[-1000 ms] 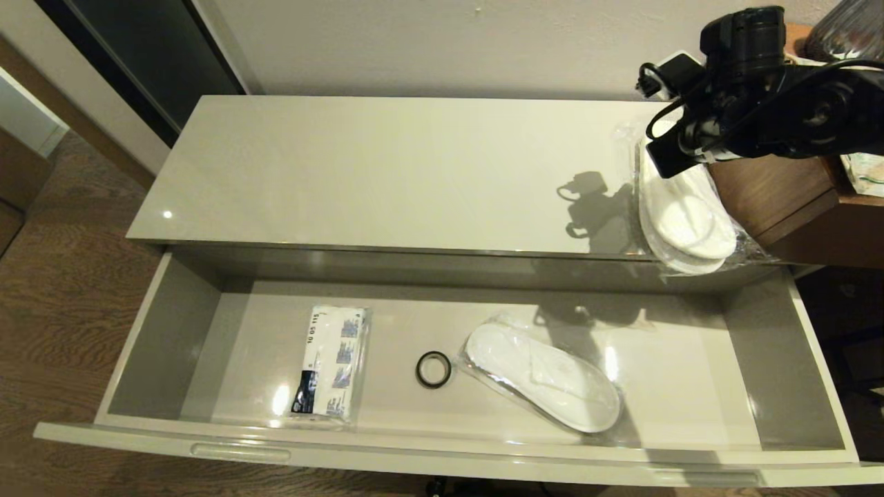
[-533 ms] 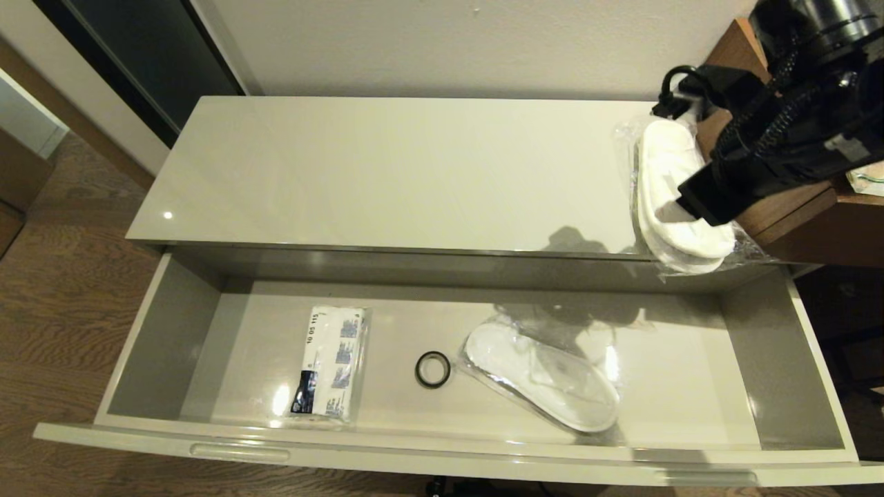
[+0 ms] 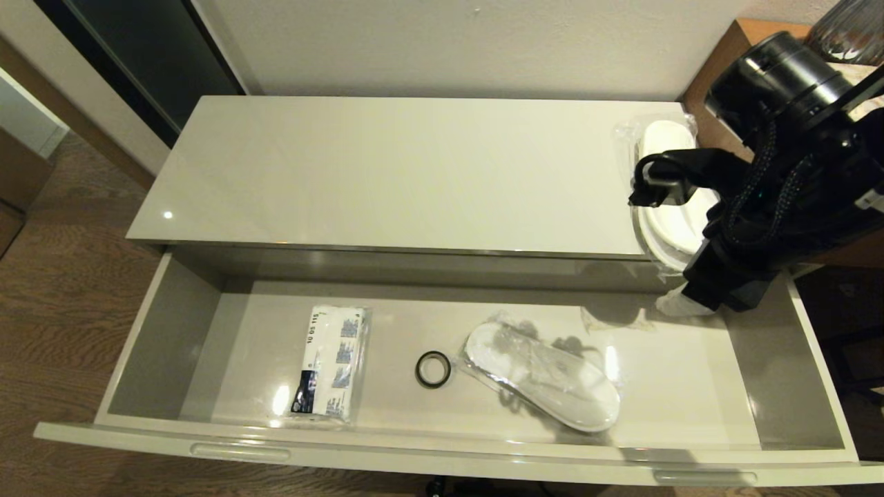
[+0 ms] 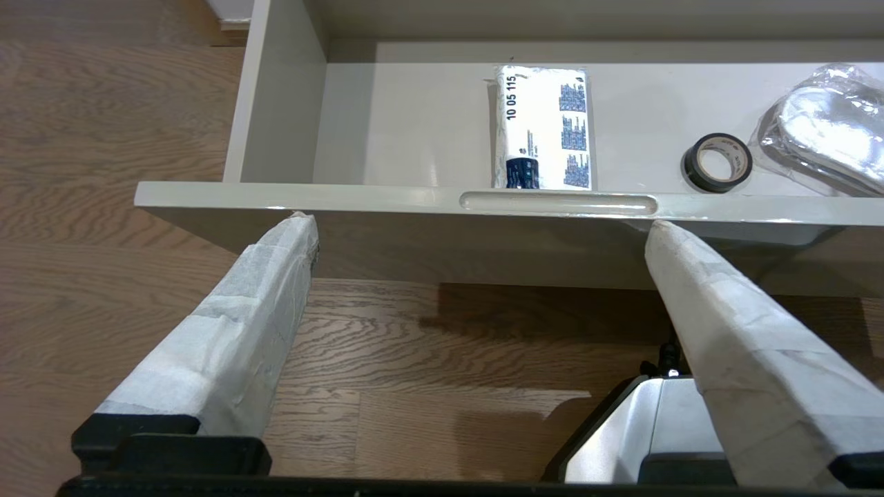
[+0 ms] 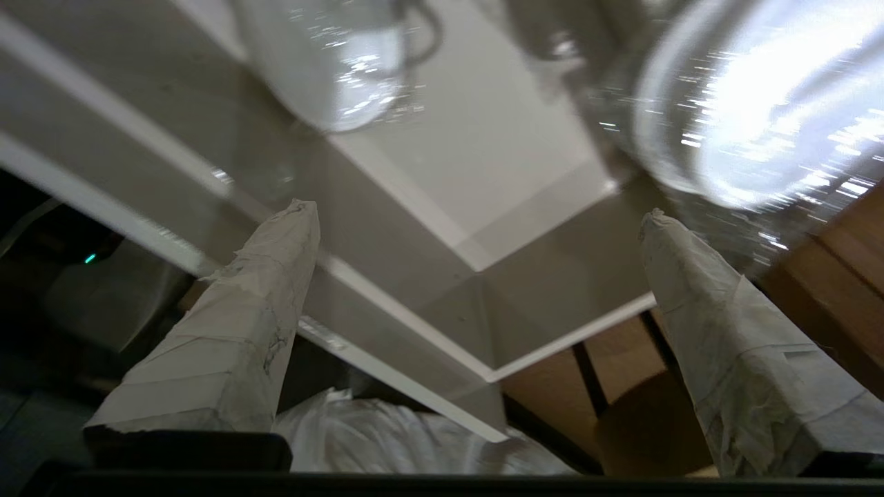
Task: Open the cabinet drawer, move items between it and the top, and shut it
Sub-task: Take out the disposable slippers from the drawer
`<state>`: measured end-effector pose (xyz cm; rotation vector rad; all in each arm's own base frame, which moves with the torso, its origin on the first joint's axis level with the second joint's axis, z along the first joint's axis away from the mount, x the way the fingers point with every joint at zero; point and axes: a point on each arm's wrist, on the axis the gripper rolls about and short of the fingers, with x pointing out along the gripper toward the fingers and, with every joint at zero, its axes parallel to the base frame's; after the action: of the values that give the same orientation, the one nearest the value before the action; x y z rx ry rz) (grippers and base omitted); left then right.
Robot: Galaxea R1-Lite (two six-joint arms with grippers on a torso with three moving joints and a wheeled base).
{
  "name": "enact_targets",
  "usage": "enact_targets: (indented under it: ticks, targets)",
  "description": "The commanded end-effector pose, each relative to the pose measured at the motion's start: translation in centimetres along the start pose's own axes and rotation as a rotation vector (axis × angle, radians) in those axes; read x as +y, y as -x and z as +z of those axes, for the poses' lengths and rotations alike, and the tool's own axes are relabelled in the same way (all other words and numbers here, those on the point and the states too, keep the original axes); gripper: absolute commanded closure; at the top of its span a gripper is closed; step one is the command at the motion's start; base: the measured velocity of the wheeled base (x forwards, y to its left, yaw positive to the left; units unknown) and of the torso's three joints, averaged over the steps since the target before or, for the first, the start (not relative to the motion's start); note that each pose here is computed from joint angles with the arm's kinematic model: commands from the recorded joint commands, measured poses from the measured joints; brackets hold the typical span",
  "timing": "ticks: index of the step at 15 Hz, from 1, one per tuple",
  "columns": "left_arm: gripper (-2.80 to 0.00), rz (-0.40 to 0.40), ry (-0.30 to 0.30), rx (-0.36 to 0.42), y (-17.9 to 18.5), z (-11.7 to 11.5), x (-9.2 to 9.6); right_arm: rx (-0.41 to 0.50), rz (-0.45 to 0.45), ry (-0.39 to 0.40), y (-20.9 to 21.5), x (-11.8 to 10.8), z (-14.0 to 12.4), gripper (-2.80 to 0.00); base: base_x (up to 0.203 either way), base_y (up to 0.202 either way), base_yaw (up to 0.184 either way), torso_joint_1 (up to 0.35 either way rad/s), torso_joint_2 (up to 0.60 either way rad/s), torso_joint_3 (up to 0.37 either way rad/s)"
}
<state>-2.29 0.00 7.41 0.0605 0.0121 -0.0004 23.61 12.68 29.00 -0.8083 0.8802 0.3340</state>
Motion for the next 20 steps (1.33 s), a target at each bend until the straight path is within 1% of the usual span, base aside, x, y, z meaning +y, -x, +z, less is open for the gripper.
enact_targets:
  ticks: [1,3,5,6,8,9,11,13,16,18,19,20]
  targets:
    - [-2.80,0.000,-0.001,0.000,0.0,0.0,0.0,0.036,0.049,0.026,-1.2,0.7,0.0,-2.80,0.000,0.000,0.000,0.000,0.00,0.000]
    - [-2.80,0.000,0.001,0.002,0.0,0.0,0.0,0.070,0.083,0.040,-2.2,1.4,-0.4,-2.80,0.000,0.000,0.000,0.000,0.00,0.000]
    - [-2.80,0.000,-0.001,0.002,0.0,0.0,0.0,0.047,0.133,0.075,-2.2,2.6,-0.3,-2.80,0.000,0.000,0.000,0.000,0.00,0.000]
    - [-2.80,0.000,-0.001,0.002,0.0,0.0,0.0,0.026,0.136,0.091,-2.2,3.3,0.1,0.00,0.000,0.000,0.000,0.000,0.00,0.000]
    - [-2.80,0.000,0.001,0.002,0.0,0.0,0.0,-0.013,0.140,0.107,-2.4,4.6,0.9,0.00,0.000,0.000,0.000,0.000,0.00,0.000]
    - [-2.80,0.000,-0.001,0.002,0.0,0.0,0.0,-0.032,0.148,0.127,-2.4,5.6,1.2,0.00,0.000,0.000,0.000,0.000,0.00,0.000]
    - [-2.80,0.000,-0.001,0.002,0.0,0.0,0.0,-0.042,0.166,0.164,-2.5,7.2,1.4,0.00,0.000,0.000,0.000,0.000,0.00,0.000]
    - [-2.80,0.000,-0.001,0.002,0.0,0.0,0.0,-0.030,0.176,0.183,-3.6,8.5,1.6,0.00,0.000,0.000,0.000,0.000,0.00,0.000]
    - [-2.80,0.000,-0.001,0.002,0.0,0.0,0.0,-0.032,0.159,0.184,-6.2,9.8,2.7,0.00,0.000,0.000,0.000,0.000,0.00,0.000]
    - [-2.80,0.000,0.000,0.002,0.0,0.0,0.0,0.019,0.165,0.188,-8.6,10.4,2.6,0.00,0.000,0.000,0.000,0.000,0.00,0.000]
    - [-2.80,0.000,-0.001,0.000,0.0,0.0,0.0,0.045,0.168,0.187,-9.8,10.6,2.3,-2.80,0.000,0.000,0.000,0.000,0.00,0.000]
    - [-2.80,0.000,-0.001,0.002,0.0,0.0,0.0,0.045,0.168,0.185,-11.0,11.1,2.4,-2.80,0.000,0.000,0.000,0.000,0.00,0.000]
